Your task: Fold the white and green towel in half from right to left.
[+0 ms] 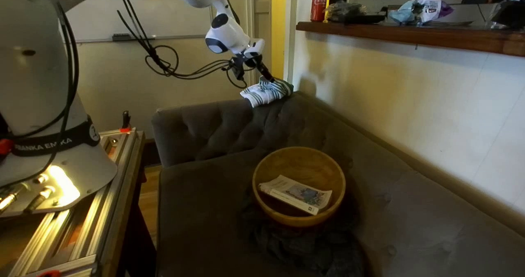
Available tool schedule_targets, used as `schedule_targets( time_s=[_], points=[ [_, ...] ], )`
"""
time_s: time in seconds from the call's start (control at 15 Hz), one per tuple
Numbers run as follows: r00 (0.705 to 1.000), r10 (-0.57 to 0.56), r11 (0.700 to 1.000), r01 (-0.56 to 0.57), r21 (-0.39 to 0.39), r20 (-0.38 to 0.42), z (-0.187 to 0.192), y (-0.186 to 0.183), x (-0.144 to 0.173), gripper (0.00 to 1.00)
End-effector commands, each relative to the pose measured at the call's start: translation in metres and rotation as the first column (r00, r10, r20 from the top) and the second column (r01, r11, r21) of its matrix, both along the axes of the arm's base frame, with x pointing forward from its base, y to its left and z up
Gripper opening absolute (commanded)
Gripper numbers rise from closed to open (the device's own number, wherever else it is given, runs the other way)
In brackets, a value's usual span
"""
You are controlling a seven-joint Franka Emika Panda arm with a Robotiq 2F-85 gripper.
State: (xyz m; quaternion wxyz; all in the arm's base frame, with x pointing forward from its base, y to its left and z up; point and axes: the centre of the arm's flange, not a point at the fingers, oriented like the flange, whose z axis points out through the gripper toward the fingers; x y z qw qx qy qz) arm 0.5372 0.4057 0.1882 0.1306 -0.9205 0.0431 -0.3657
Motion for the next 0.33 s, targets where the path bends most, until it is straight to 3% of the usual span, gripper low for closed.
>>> schedule_targets(
  time_s=[0.0, 0.07, 0.13, 0.2, 0.27],
  points=[
    [0.983, 0.073, 0.995, -0.083, -0.048, -0.170, 0.002, -0.033, -0.017, 1.00],
    [0.973, 0.097, 0.993, -0.111, -0.052, -0.210, -0.003, -0.039, -0.021, 1.00],
    [0.962, 0.144, 0.989, -0.150, -0.008, -0.231, -0.008, -0.041, -0.022, 1.00],
    [0.984, 0.080, 0.995, -0.087, -0.039, -0.161, -0.027, -0.033, -0.023, 1.00],
    [0.981, 0.088, 0.995, -0.095, -0.036, -0.170, -0.028, -0.037, -0.022, 1.00]
  ],
)
